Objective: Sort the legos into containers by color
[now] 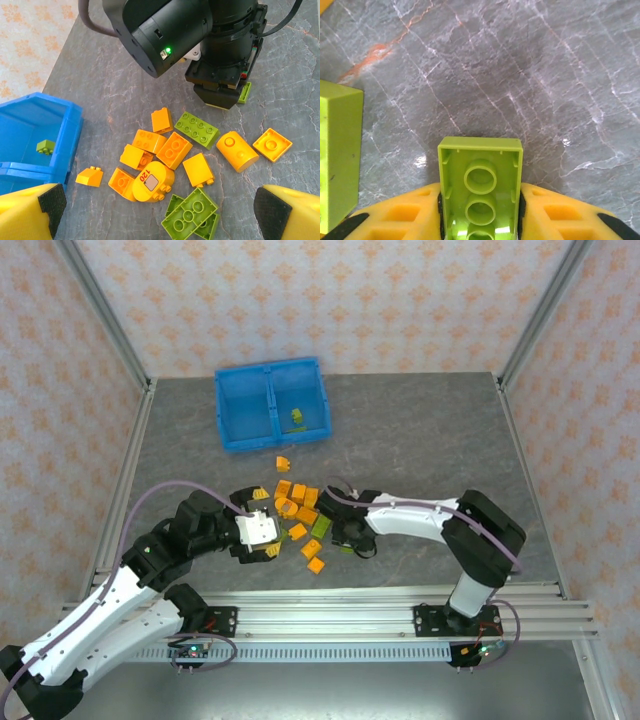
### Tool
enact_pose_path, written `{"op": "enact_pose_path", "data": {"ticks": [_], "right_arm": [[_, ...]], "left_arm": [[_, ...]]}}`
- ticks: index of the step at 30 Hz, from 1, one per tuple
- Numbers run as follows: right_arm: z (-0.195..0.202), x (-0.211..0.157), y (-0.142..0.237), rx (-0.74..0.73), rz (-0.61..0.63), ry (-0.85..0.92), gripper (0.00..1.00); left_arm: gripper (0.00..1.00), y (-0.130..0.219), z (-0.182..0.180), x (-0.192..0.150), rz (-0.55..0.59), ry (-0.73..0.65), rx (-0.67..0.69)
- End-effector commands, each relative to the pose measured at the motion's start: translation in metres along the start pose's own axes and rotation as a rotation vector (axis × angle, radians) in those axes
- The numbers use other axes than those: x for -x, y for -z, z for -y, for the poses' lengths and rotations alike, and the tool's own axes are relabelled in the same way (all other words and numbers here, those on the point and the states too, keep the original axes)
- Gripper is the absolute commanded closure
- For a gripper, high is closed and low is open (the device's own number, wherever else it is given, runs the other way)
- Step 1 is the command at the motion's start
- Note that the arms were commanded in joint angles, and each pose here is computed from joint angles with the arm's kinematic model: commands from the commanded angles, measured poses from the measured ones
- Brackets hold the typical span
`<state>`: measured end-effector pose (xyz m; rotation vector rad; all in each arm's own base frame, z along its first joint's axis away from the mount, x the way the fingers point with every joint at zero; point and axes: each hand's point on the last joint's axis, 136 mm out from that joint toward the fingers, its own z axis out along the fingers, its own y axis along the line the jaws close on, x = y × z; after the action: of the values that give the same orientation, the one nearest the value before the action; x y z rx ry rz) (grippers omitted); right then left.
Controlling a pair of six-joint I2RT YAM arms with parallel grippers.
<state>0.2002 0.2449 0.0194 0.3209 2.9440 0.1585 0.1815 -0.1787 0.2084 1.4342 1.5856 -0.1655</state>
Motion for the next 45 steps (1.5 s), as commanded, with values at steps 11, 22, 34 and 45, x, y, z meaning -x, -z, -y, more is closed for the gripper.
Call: {"op": "enact_pose_path", "data": {"ticks": [11,22,34,45], "right_arm": [[-0.07,0.112,0.137,0.247,0.52,0.049,0.68],[-0.191,0.227,0.15,0.388,0.621,0.058,0.68],[-0.23,0.346,0.066,0.359,0.64,0.064,0.65],[-0.258,0.34,0.042,0.503,0.584,0.05,0.4]], "left_arm": [[0.0,0.012,0.006,0.01,0.067,-0.046,-0.01],[0.0,0.032,-0.079,0.001,0.018,0.241,0.466],[0.0,0.043,-0.101,-0.003,-0.024,0.355,0.568],[0.0,0.036,-0.097,-0.004,-0.04,0.334,0.537]]}}
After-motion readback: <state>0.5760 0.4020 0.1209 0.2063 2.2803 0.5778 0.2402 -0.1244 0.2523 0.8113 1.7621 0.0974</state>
